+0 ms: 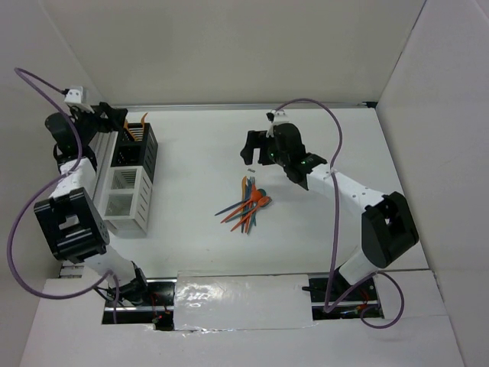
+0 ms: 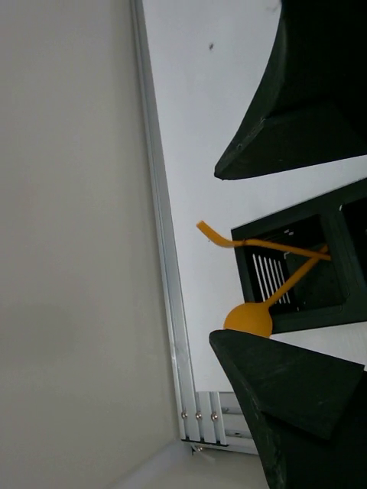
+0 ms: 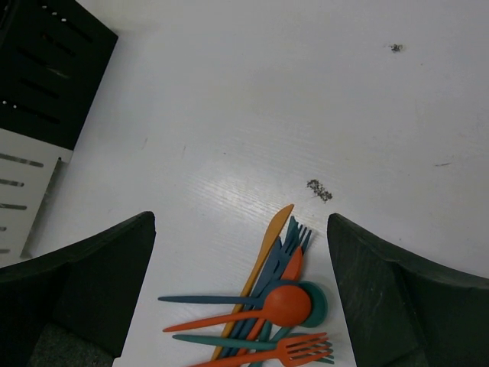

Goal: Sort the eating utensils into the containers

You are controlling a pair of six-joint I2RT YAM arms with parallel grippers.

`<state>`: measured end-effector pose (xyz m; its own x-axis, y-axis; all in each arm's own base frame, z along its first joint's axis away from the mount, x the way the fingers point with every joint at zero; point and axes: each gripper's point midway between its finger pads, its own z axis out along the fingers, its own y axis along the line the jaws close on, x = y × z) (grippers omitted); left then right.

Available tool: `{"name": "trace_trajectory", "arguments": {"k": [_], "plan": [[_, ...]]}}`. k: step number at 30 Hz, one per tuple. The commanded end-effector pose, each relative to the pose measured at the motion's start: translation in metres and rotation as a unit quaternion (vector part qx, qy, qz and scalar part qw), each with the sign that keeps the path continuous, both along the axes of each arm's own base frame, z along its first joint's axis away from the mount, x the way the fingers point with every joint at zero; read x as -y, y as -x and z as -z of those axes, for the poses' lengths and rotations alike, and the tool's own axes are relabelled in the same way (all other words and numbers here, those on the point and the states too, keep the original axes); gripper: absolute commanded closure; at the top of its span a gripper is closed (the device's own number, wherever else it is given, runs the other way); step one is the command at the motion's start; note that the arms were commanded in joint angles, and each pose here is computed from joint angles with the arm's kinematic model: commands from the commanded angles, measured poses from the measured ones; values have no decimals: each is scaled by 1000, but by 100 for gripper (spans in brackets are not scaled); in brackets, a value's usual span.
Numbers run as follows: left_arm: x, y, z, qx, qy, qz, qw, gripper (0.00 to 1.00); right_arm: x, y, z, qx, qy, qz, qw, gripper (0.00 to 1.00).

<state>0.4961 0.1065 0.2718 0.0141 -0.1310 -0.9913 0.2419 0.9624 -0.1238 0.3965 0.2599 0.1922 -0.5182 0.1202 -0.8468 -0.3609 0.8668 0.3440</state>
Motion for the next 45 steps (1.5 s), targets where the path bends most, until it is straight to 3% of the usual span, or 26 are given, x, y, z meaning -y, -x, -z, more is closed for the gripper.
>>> {"name": "trace_trajectory", "arguments": {"k": [1,3,4,5,6,7,10,13,15,18,20,22,26,38,45], "plan": [[26,24,-70,17,-18,47,999,9,0,-2,-9,-1,12,25,1000,0],[72,37,-92,11,-29,88,996,10,11,-3,-7,-10,19,59,998,0],[126,41,-96,15,-51,139,989,10,15,-3,-6,-17,18,74,997,0],[117,47,-94,-11,-50,121,991,10,24,-1,-5,-24,25,87,996,0],[144,53,-97,-9,-70,146,987,10,32,0,-4,-26,30,108,993,0],[201,63,-92,-18,-76,200,977,10,37,4,1,-33,31,117,992,0],[267,98,-47,-92,-68,284,952,12,67,14,6,-42,36,166,985,0],[299,118,12,-182,-55,297,936,14,90,27,2,-43,25,195,980,0],[323,127,41,-214,-85,294,928,16,110,37,5,-47,22,214,976,0],[361,151,82,-268,-118,343,893,18,127,49,10,-55,10,227,972,0],[375,172,106,-284,-140,398,861,20,138,56,7,-55,3,231,971,0],[374,177,121,-283,-162,413,850,21,141,59,0,-43,2,229,973,0],[360,169,139,-277,-169,409,853,25,152,59,-27,3,-24,230,973,0],[358,189,217,-336,-224,394,826,37,165,44,-26,12,-13,240,971,0],[359,189,250,-368,-230,376,819,52,169,45,-34,24,-16,240,970,0]]}}
